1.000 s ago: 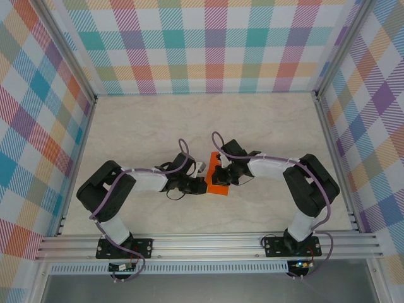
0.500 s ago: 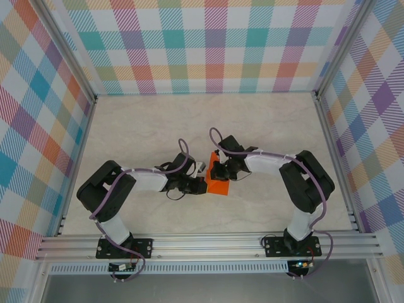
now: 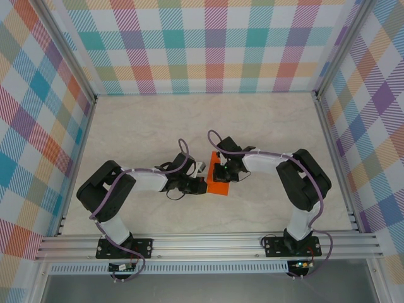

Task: Fold a paper plane with a square sheet of paper (fold left side to right side)
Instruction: Fold the triangle a second time at the center of the table.

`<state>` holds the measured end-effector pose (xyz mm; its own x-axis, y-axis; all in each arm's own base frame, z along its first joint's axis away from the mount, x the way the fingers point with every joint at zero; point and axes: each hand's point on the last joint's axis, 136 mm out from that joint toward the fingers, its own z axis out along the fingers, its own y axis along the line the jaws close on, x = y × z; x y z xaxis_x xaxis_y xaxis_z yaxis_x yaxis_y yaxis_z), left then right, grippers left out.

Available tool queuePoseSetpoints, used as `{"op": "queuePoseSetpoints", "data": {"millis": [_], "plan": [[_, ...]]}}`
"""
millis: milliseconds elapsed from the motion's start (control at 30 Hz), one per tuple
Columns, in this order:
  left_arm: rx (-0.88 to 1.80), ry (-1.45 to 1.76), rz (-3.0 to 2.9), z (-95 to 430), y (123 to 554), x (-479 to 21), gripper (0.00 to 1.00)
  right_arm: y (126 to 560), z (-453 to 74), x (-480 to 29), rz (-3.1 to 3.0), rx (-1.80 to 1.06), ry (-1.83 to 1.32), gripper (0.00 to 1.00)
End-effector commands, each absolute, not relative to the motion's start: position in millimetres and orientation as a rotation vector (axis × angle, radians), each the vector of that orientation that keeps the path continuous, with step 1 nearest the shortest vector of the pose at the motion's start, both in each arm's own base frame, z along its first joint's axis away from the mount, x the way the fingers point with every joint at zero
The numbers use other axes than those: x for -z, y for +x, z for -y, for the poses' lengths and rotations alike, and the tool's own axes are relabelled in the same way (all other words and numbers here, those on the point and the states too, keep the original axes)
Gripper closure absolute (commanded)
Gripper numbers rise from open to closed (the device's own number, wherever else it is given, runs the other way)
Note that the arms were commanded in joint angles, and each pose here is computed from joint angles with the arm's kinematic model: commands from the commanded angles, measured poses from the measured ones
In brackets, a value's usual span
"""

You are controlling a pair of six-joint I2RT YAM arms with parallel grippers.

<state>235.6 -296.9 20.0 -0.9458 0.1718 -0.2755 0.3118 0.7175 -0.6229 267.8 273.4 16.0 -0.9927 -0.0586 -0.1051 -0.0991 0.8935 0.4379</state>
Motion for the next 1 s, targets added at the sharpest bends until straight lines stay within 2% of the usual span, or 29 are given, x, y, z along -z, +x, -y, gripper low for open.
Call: {"op": "queuePoseSetpoints", "data": {"millis": [0, 333, 767, 967], "plan": [[1.060, 0.346, -2.709, 293.7, 241.0, -32.7, 0.96, 261.9, -260.7, -5.7, -3.027, -0.595, -0.115, 0.95], [1.090, 0.355, -2.665, 303.1, 253.4, -49.4, 0.97, 261.2, -264.3, -7.0, -3.022, -0.626, -0.120, 0.95], [0.992, 0.349, -2.750, 295.2, 255.4, -18.8, 0.98, 261.9, -266.9, -10.7, -3.013, -0.648, -0.125, 0.94], [0.960, 0.374, -2.797, 290.4, 248.2, -6.1, 0.98, 267.0, -280.9, -26.0, -2.973, -0.752, -0.150, 0.95]]}}
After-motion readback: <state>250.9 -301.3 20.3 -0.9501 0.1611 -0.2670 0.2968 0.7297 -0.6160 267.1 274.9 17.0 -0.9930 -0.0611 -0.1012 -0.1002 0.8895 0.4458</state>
